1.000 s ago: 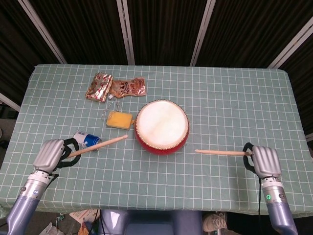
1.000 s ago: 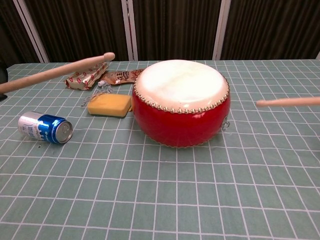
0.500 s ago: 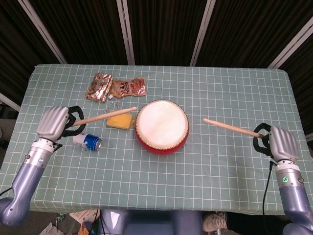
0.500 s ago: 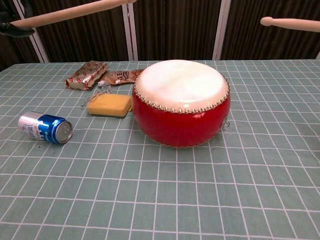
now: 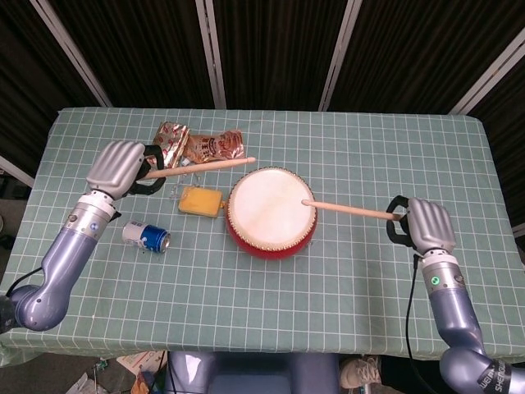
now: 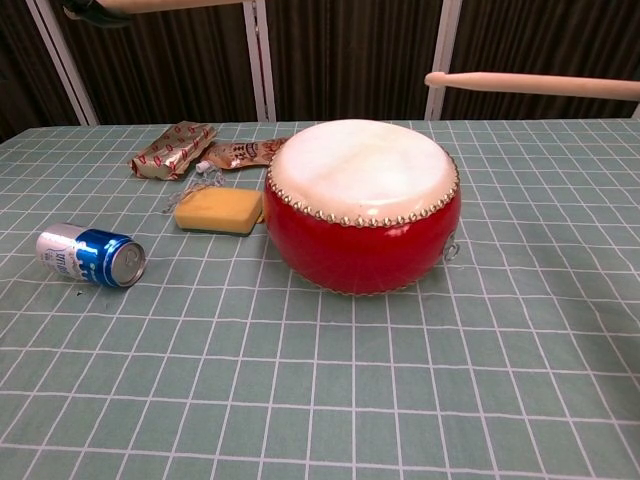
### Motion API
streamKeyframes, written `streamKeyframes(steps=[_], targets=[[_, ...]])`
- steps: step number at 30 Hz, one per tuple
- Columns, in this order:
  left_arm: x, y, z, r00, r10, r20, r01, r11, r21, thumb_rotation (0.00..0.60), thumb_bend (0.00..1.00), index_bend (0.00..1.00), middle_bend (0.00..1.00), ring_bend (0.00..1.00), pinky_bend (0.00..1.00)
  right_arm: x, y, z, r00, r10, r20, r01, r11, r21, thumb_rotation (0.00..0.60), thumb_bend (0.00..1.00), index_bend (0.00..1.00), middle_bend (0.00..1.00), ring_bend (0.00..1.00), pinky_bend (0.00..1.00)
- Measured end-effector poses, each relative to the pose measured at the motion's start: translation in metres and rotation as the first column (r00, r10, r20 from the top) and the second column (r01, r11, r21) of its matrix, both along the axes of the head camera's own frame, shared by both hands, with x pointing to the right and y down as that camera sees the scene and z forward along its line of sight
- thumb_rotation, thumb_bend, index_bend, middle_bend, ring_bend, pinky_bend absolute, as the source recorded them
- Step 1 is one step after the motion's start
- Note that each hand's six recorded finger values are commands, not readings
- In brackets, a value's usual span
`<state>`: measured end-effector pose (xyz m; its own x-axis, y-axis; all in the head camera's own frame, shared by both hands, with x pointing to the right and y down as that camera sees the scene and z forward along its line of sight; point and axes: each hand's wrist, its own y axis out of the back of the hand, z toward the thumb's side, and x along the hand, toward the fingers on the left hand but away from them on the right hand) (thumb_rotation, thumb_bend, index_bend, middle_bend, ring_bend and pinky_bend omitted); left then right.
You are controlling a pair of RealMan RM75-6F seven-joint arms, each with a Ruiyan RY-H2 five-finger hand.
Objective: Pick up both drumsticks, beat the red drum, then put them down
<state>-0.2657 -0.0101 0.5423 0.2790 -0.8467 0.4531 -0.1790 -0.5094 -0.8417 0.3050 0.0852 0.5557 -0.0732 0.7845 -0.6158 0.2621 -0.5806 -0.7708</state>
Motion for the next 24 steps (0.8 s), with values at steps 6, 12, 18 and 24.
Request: streamKeyframes(steps=[6, 12, 18, 24], targets=[[0.004, 0.003, 0.008, 1.0, 0.011, 0.011, -0.011, 1.0, -0.022, 0.6, 0.56, 0.74, 1.0, 1.0, 1.0, -0.015, -0.002, 0.013, 0.999, -0.035, -0.032, 0.034, 0.999, -0.019, 0.6, 0.67, 0.95, 1.0, 1.0, 1.0], [0.004, 0.002, 0.008, 1.0, 0.02, 0.008, -0.019, 1.0, -0.022, 0.6, 0.56, 0.74, 1.0, 1.0, 1.0, -0.022, -0.012, 0.013, 0.999, -0.032, -0.034, 0.032, 0.999, -0.001, 0.6, 0.67, 0.95, 1.0, 1.0, 1.0], [0.004, -0.003, 0.003, 1.0, 0.02, -0.009, -0.02, 1.0, -0.002, 0.6, 0.56, 0.74, 1.0, 1.0, 1.0, -0.032, -0.026, 0.0, 0.992, 0.043, 0.115, -0.047, 0.998, 0.032, 0.6, 0.67, 0.95, 1.0, 1.0, 1.0], [0.007, -0.006, -0.005, 0.999, 0.035, -0.036, -0.034, 0.999, 0.019, 0.6, 0.56, 0.74, 1.0, 1.0, 1.0, -0.05, -0.037, -0.006, 0.914, 0.151, 0.376, -0.161, 0.987, -0.004, 0.6, 0.67, 0.95, 1.0, 1.0, 1.0]])
